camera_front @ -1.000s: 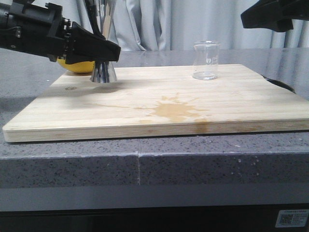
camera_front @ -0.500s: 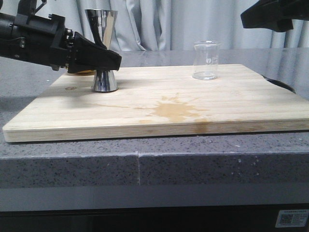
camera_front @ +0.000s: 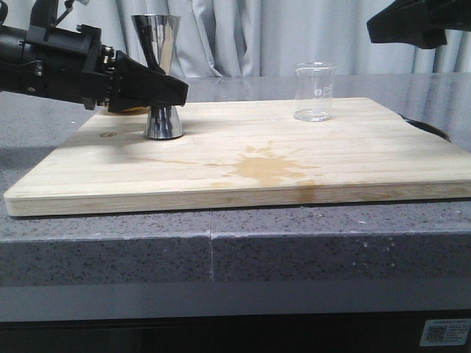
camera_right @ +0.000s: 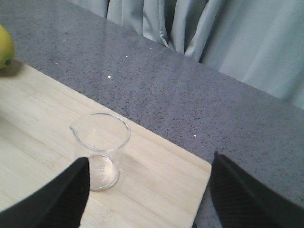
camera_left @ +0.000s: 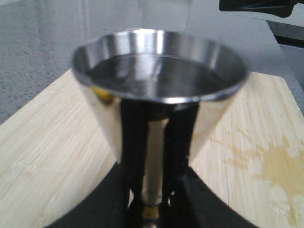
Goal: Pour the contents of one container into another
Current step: 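Set the jigger down on the board with the left gripper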
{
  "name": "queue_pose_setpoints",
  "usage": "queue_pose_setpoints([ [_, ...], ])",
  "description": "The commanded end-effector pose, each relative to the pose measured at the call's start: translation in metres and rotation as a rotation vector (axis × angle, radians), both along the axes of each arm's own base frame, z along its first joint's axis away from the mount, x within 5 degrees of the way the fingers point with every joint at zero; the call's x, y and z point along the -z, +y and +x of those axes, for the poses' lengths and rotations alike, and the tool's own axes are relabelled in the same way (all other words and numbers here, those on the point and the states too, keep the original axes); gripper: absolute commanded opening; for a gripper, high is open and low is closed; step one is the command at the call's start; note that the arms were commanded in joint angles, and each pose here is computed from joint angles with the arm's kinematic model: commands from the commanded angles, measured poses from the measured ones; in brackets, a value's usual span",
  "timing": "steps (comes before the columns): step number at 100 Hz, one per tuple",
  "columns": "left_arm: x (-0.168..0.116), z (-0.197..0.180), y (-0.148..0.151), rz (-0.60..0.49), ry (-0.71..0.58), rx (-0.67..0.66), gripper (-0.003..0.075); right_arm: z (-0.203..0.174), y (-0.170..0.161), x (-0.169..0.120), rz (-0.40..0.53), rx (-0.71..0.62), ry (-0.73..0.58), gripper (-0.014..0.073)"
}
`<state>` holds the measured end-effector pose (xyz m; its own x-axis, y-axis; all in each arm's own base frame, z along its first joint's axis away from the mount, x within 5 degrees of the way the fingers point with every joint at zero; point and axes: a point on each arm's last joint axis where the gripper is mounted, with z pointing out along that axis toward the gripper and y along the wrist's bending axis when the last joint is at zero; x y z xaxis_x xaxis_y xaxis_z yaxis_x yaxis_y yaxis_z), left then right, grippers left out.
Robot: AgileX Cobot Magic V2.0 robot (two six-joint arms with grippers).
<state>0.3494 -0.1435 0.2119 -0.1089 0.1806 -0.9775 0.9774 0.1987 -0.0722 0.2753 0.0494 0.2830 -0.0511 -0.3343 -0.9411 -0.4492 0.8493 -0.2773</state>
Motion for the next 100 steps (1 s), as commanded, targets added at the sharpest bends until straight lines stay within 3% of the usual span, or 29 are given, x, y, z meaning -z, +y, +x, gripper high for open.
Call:
queue_pose_setpoints([
  [1, -0.028, -0.0057, -0.0045, -0.112, -0.052, 0.046, 0.0033, -0.0035, 0.0006, -0.0205, 0.043, -0.019, -0.087, 0.0478],
  [85, -0.0229, -0.0096, -0.0044, -0.056, -0.059, 0.092, 0.0036, -0.0038, 0.0012, -0.0212, 0.047, -0.026, -0.093, 0.0478],
  [100, -0.0229, -0.0096, -0.0044, -0.056, -0.059, 0.092, 0.0122, -0.0039, 0.0016, -0.0216, 0.05, -0.03, -0.097, 0.0478],
])
